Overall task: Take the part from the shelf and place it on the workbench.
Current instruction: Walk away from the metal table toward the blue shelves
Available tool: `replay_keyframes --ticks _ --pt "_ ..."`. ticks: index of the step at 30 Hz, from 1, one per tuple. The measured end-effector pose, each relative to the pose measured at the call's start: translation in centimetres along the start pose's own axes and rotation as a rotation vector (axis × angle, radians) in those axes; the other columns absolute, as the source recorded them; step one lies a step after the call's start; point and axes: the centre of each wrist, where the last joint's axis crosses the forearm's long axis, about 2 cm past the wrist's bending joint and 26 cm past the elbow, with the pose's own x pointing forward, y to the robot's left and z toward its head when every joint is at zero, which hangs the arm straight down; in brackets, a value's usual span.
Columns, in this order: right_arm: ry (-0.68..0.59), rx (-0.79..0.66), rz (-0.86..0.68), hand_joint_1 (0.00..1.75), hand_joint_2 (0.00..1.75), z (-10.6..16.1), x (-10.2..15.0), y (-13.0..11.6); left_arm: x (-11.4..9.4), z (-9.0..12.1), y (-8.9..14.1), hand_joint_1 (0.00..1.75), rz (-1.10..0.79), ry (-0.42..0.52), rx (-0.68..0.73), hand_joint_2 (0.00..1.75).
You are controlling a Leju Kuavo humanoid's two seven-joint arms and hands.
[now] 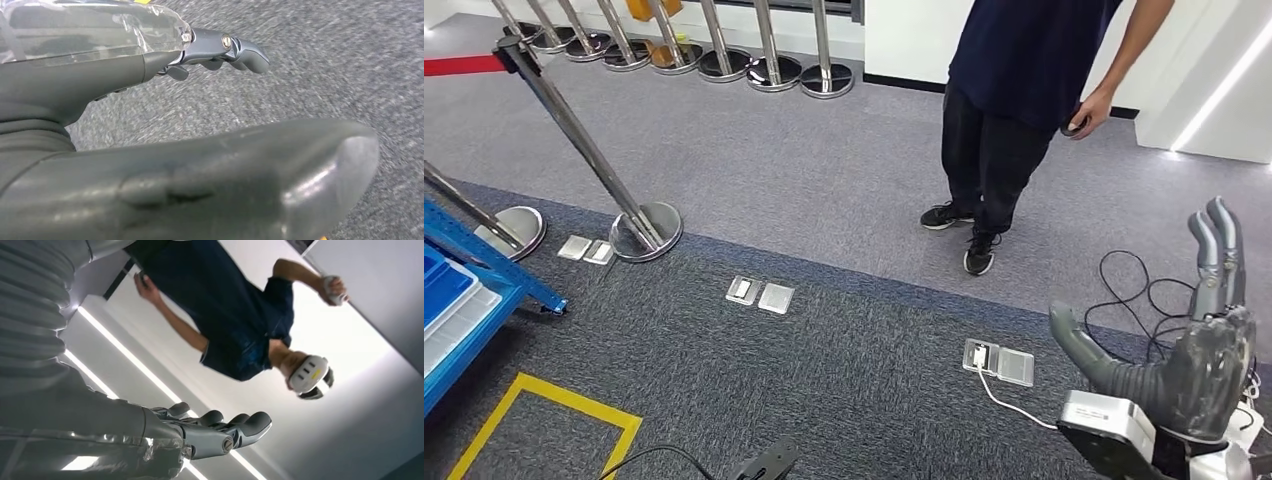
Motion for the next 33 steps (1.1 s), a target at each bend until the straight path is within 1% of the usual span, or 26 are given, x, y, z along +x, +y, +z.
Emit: replay_keyframes --ticks 33 --pt "-0.010 0.007 0.002 0.00 1.75 -0.29 0.15 -0.15 -0.04 0.02 -0.03 0.00 -0.001 -0.009 -0.014 0.00"
